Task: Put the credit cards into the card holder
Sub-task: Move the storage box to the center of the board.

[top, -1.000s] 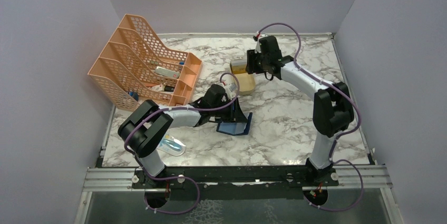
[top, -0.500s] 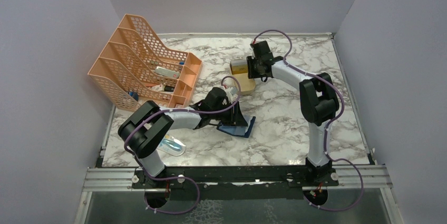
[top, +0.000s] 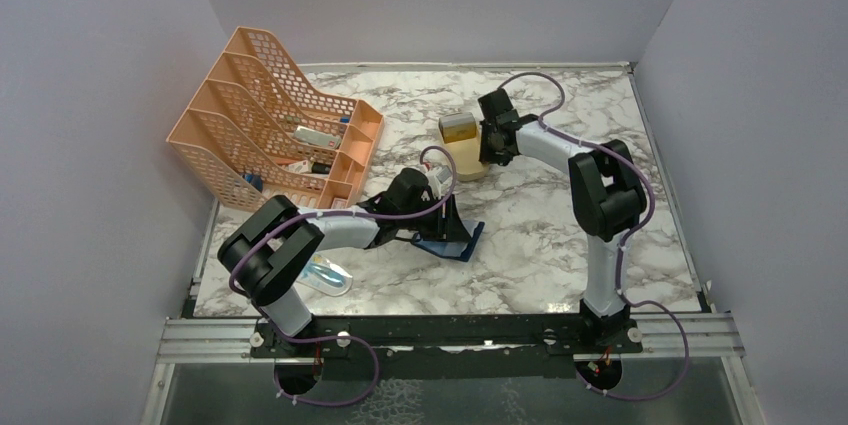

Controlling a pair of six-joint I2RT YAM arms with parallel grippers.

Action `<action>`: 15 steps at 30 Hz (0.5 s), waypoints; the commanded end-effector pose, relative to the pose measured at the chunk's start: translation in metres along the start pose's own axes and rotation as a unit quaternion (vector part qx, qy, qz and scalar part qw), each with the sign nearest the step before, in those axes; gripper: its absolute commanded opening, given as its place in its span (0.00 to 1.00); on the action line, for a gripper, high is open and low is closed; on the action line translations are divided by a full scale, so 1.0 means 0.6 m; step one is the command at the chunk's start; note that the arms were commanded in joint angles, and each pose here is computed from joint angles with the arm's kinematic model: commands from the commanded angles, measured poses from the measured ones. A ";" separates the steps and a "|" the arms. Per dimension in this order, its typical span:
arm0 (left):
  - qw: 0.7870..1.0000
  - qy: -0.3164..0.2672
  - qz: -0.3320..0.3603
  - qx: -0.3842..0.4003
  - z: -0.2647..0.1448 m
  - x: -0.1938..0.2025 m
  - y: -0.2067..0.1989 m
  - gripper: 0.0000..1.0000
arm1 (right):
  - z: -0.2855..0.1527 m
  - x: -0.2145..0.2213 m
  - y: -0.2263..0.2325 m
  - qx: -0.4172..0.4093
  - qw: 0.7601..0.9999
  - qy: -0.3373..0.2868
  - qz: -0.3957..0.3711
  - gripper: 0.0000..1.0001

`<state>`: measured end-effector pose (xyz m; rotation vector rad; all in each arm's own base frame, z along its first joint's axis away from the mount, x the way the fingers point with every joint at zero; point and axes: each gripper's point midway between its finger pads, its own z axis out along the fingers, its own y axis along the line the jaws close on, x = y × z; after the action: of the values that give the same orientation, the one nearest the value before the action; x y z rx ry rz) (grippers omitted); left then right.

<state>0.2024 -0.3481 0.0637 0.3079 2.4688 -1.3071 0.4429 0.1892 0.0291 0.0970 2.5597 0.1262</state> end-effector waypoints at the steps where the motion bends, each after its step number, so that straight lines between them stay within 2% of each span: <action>1: 1.000 -0.014 0.020 0.014 -0.008 -0.005 -0.016 0.48 | -0.025 0.030 -0.041 0.051 0.997 0.014 0.052 0.19; 5: 1.000 -0.013 0.023 0.012 -0.009 -0.001 -0.014 0.49 | -0.043 0.061 -0.053 0.060 0.994 0.027 0.088 0.15; 15: 0.999 -0.015 0.026 0.011 -0.013 0.004 -0.012 0.49 | -0.101 0.153 -0.076 0.070 0.968 0.059 0.235 0.16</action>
<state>0.1950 -0.3438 0.0605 0.3185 2.4766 -1.3034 0.3561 0.1552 0.0235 0.5281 2.6184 0.1226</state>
